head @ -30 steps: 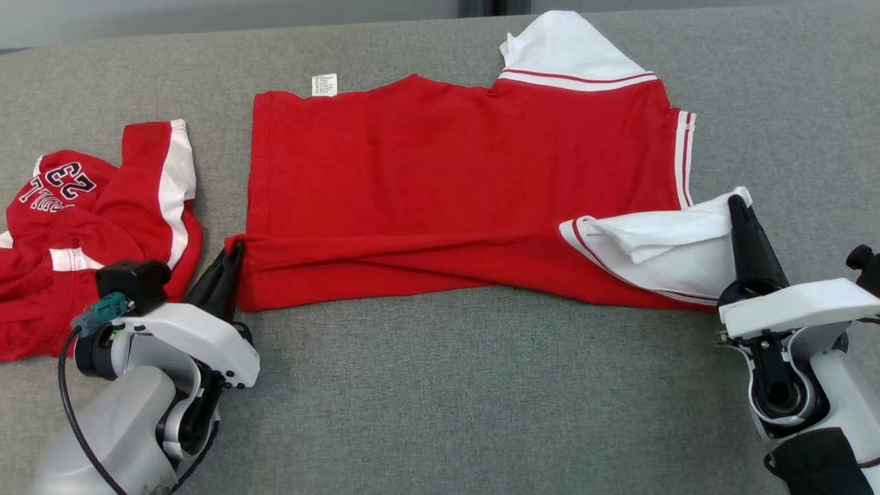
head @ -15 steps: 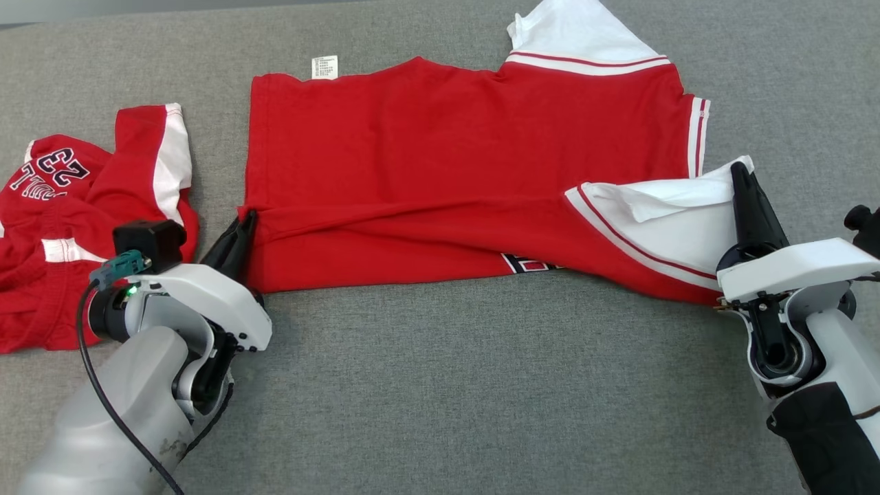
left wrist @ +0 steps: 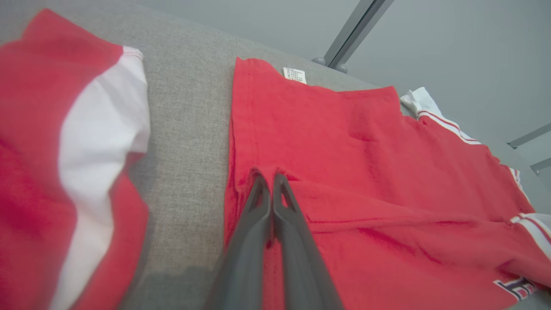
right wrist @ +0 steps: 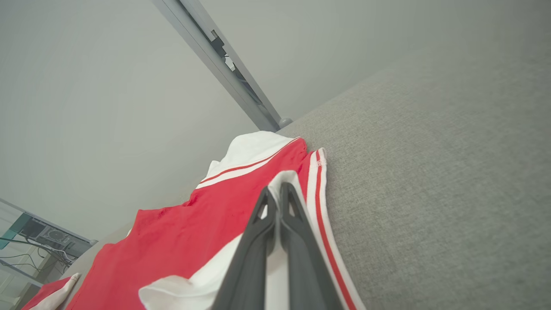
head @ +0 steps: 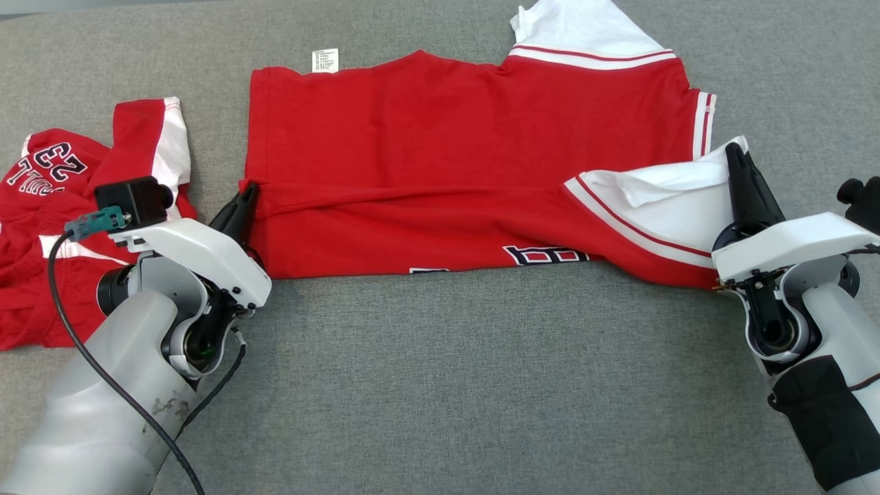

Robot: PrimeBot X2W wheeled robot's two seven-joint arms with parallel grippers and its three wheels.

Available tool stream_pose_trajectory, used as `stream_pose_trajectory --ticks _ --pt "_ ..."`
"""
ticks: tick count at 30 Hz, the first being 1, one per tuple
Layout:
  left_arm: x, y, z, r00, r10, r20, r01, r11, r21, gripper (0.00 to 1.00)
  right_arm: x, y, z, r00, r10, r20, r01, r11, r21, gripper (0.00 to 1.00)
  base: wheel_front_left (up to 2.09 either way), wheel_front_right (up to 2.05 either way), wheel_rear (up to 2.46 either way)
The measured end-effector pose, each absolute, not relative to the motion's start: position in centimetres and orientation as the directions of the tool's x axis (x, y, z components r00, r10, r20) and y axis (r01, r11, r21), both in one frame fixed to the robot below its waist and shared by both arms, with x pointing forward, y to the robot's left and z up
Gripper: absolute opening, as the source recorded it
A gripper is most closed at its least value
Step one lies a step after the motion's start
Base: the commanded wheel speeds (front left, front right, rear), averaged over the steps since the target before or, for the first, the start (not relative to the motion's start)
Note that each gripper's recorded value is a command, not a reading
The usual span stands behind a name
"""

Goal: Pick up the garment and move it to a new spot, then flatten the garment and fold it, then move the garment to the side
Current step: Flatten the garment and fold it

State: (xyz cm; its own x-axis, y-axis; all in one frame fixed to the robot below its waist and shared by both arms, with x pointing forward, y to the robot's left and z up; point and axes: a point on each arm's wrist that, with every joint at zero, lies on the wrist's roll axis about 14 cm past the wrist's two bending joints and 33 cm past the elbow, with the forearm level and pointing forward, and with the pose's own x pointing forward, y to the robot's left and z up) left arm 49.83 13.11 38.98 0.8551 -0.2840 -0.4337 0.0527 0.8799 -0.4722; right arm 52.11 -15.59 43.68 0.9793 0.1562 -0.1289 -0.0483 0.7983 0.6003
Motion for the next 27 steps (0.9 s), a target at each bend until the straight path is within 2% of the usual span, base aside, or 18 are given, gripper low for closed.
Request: stream_pose_trajectory --ticks 3,7,8,9,10,11,22,27 --pt "49.8 13.1 38.9 0.846 -0.287 -0.449 0.048 0.88 -0.472 0.0 52.3 -15.6 43.9 0.979 0.161 -0.127 -0.055 0.804 0.591 0.04 0.0 0.0 0.0" --pt "49.8 12.9 38.9 0.842 -0.287 -0.457 0.043 0.88 -0.473 0.0 52.4 -15.6 44.1 0.978 0.164 -0.128 -0.062 0.815 0.575 0.26 0.0 0.0 0.0" --pt "49.9 12.8 39.0 0.842 -0.289 -0.456 0.045 0.879 -0.474 0.0 52.4 -15.6 44.1 0.978 0.165 -0.129 -0.062 0.817 0.573 0.45 0.0 0.0 0.0" --pt "49.9 12.7 39.1 0.842 -0.291 -0.454 0.047 0.878 -0.476 0.29 52.5 -15.6 44.2 0.978 0.165 -0.128 -0.063 0.818 0.572 0.98 0.0 0.0 0.0" --pt "49.9 12.6 39.2 0.843 -0.293 -0.452 0.049 0.877 -0.478 0.61 52.5 -15.6 44.3 0.978 0.165 -0.126 -0.065 0.818 0.571 1.0 0.0 0.0 0.0" --pt "49.9 12.6 39.2 0.843 -0.295 -0.451 0.051 0.877 -0.478 0.98 52.6 -15.5 44.5 0.978 0.166 -0.123 -0.067 0.819 0.57 1.0 0.0 0.0 0.0" --pt "49.5 12.3 40.4 0.861 -0.299 -0.411 0.08 0.878 -0.471 1.0 52.8 -15.3 47.1 0.983 0.179 -0.042 -0.128 0.829 0.544 1.0 0.0 0.0 0.0" --pt "48.5 12.7 41.3 0.878 -0.292 -0.379 0.095 0.883 -0.459 1.0 51.6 -16.0 47.8 0.986 0.165 -0.02 -0.129 0.838 0.529 1.0 0.0 0.0 0.0"
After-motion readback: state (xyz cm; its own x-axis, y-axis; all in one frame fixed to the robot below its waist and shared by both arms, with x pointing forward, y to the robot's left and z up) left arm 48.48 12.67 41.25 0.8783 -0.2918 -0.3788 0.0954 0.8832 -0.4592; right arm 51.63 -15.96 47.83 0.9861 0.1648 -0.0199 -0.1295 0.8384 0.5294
